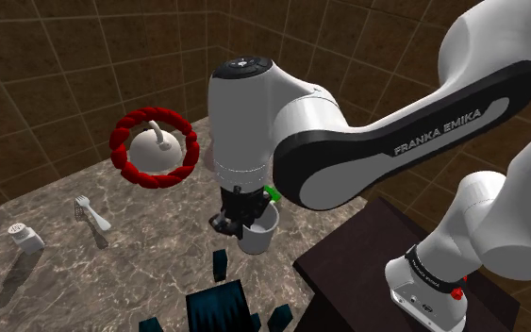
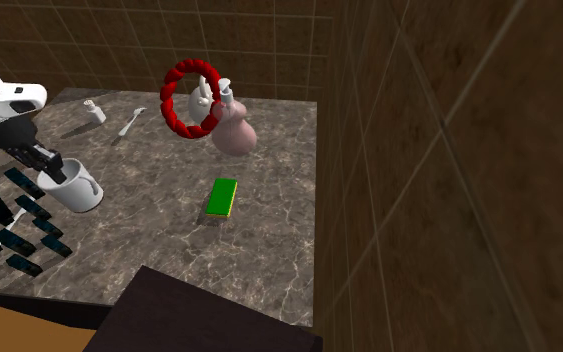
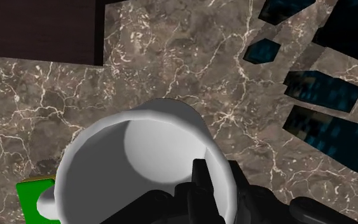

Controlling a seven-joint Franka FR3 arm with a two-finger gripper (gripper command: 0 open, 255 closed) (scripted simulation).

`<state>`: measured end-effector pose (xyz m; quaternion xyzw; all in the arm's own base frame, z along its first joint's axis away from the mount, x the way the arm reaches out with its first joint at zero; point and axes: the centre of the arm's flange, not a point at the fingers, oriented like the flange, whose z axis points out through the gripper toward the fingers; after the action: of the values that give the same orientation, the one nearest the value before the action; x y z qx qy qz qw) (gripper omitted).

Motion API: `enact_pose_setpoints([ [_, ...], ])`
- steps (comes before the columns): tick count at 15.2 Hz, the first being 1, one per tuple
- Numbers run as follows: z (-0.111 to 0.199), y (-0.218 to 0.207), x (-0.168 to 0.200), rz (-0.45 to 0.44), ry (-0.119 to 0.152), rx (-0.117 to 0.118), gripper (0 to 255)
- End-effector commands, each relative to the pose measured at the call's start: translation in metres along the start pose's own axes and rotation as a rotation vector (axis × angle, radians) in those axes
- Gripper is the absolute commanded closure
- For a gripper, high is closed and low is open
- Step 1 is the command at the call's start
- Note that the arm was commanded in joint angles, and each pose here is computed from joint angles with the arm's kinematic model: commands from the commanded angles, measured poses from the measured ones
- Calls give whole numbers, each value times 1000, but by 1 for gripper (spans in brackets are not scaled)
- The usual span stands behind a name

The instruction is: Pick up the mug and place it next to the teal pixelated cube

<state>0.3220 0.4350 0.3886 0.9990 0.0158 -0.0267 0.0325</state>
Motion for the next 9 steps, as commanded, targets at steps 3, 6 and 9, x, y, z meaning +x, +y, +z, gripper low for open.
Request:
enact_pose_setpoints([
  [3,21,-2,1,0,1,1,255],
  [6,36,-3,2,0,1,1,255],
  [9,52,-4,3,0,1,1,255],
])
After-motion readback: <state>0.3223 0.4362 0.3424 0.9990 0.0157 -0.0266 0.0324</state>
